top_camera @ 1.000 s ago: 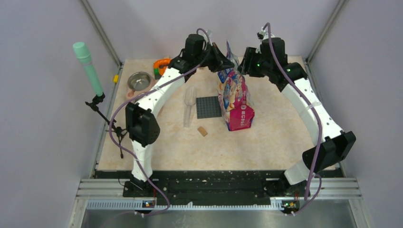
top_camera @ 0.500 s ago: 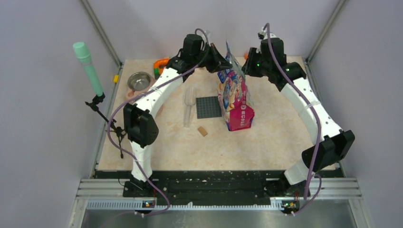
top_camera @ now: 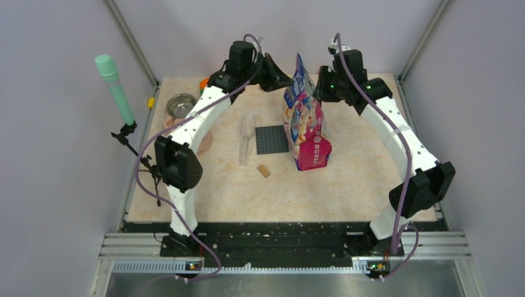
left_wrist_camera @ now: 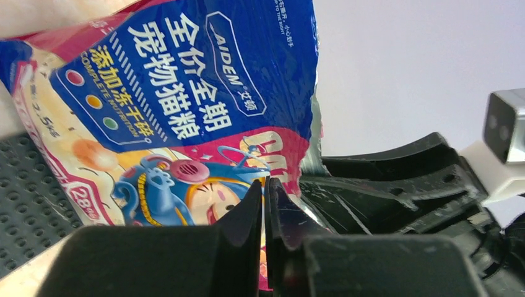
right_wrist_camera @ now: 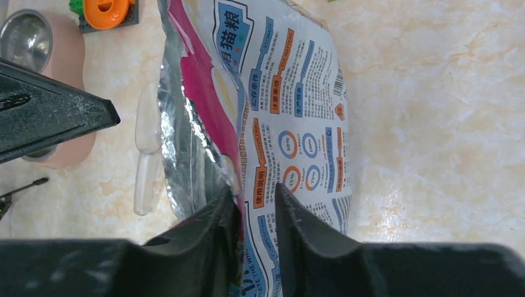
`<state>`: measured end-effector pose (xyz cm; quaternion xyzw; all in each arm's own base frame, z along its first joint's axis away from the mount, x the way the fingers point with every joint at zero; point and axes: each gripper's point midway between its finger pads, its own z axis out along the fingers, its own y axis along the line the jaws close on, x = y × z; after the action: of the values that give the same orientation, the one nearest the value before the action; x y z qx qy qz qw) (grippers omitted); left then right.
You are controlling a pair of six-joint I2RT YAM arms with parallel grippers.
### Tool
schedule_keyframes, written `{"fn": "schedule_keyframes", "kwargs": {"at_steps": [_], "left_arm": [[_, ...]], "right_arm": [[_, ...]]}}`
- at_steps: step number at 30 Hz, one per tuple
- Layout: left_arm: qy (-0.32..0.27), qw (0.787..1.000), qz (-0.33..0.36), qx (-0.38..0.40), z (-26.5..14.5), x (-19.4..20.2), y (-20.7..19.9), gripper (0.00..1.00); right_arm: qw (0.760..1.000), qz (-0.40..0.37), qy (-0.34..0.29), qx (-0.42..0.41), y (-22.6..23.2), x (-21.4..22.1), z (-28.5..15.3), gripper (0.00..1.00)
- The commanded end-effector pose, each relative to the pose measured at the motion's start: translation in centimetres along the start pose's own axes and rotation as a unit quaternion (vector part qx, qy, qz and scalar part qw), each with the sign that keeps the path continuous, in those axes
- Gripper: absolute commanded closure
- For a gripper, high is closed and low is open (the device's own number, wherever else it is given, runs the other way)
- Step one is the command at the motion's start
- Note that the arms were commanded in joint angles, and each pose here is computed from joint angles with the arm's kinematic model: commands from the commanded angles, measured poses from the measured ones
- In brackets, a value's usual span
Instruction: Serve the pet food
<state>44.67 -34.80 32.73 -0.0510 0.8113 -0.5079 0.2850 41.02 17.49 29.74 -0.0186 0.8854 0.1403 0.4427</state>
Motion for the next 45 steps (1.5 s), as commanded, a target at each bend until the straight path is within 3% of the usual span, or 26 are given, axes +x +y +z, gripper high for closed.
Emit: {"fn": "schedule_keyframes", "kwargs": {"at_steps": [1, 4, 9, 15, 28, 31, 34, 39, 45], "left_arm": [[-0.015, 0.998, 0.029, 0.046, -2.1, -0.8, -4.4, 0.83], [-0.01, 0.998, 0.03, 0.05, -1.9, -0.3, -4.7, 0.62], [-0.002, 0.997, 0.039, 0.063, -1.4, 0.6, -5.6, 0.44], [0.018, 0.997, 0.032, 0.061, -0.2, 1.9, -5.2, 0.42], [0.037, 0.998, 0.019, 0.04, 2.8, 3.0, -3.9, 0.54], [0.051, 0.998, 0.013, 0.028, 3.2, 3.6, -3.2, 0.74], [0.048, 0.998, 0.02, 0.02, 2.7, 3.5, -3.1, 1.0], [0.029, 0.999, 0.038, 0.022, -0.3, 1.9, -4.2, 1.0], [0.015, 0.998, 0.058, -0.02, -5.7, 0.2, -3.2, 1.0]], "right_arm": [[1.0, -0.016, 0.023, -0.013, 0.5, 0.6, 0.2, 0.78], [0.999, -0.009, 0.018, -0.036, 1.4, 0.3, 0.1, 1.0], [0.998, 0.002, -0.001, -0.068, 2.7, -0.7, -0.6, 1.0], [0.995, 0.014, -0.007, -0.095, 3.8, -1.2, -1.1, 1.0], [0.995, 0.012, -0.006, -0.098, 4.1, -0.9, -1.8, 1.0], [0.996, 0.014, -0.006, -0.092, 3.8, -0.7, -1.9, 1.0], [0.997, 0.016, -0.013, -0.075, 3.2, -0.7, -2.3, 1.0], [0.998, 0.027, -0.06, 0.019, -0.3, -2.5, -4.2, 1.0], [0.994, 0.013, -0.095, 0.043, -1.2, -4.8, -6.8, 1.0]]}}
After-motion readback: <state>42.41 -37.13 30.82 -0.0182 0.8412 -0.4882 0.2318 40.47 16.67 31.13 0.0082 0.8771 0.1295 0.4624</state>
